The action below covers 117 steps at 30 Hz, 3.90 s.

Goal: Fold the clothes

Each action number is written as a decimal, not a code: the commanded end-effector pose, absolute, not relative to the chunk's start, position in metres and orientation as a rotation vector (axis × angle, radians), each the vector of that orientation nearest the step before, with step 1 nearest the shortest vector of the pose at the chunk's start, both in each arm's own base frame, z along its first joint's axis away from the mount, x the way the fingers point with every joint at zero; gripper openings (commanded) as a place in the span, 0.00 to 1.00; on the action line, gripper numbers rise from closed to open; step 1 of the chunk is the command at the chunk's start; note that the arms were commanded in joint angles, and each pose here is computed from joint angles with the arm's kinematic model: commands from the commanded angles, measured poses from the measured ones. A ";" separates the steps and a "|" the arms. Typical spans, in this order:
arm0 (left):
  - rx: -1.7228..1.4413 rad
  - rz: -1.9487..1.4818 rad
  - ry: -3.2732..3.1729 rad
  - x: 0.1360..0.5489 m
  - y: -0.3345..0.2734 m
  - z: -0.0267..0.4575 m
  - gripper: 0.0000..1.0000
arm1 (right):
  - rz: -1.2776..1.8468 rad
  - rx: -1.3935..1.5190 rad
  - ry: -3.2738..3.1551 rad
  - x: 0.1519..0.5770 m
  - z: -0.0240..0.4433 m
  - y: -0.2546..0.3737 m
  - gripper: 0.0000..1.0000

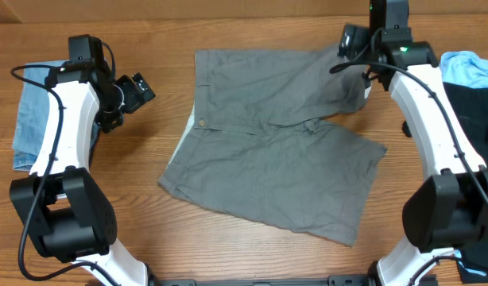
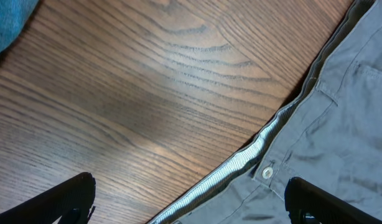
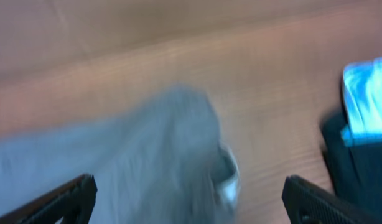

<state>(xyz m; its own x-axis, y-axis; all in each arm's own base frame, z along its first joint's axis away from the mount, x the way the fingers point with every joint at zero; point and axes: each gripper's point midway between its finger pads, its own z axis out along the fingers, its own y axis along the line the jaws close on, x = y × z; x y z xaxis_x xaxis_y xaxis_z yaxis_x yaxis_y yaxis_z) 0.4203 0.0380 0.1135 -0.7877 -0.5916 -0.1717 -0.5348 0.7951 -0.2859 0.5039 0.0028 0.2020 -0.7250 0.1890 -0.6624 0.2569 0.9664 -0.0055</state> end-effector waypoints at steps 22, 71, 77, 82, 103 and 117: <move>-0.893 -0.322 2.708 0.422 0.039 0.120 1.00 | 0.114 0.377 2.658 0.451 0.099 0.012 0.04; -0.893 -0.323 2.708 0.422 0.039 0.120 1.00 | -0.047 0.068 2.587 0.498 0.068 -0.029 0.04; -0.892 -0.322 2.708 0.422 0.039 0.120 1.00 | -0.050 0.067 2.512 0.515 0.096 -0.030 0.04; -0.893 -0.322 2.708 0.422 0.039 0.120 1.00 | -0.051 0.067 2.471 0.523 0.101 -0.031 0.04; -0.893 -0.322 2.708 0.422 0.039 0.120 1.00 | 0.127 -0.015 2.301 0.560 0.116 -0.006 0.04; -0.894 -0.322 2.708 0.422 0.039 0.120 1.00 | 0.067 0.017 2.278 0.558 0.166 -0.023 1.00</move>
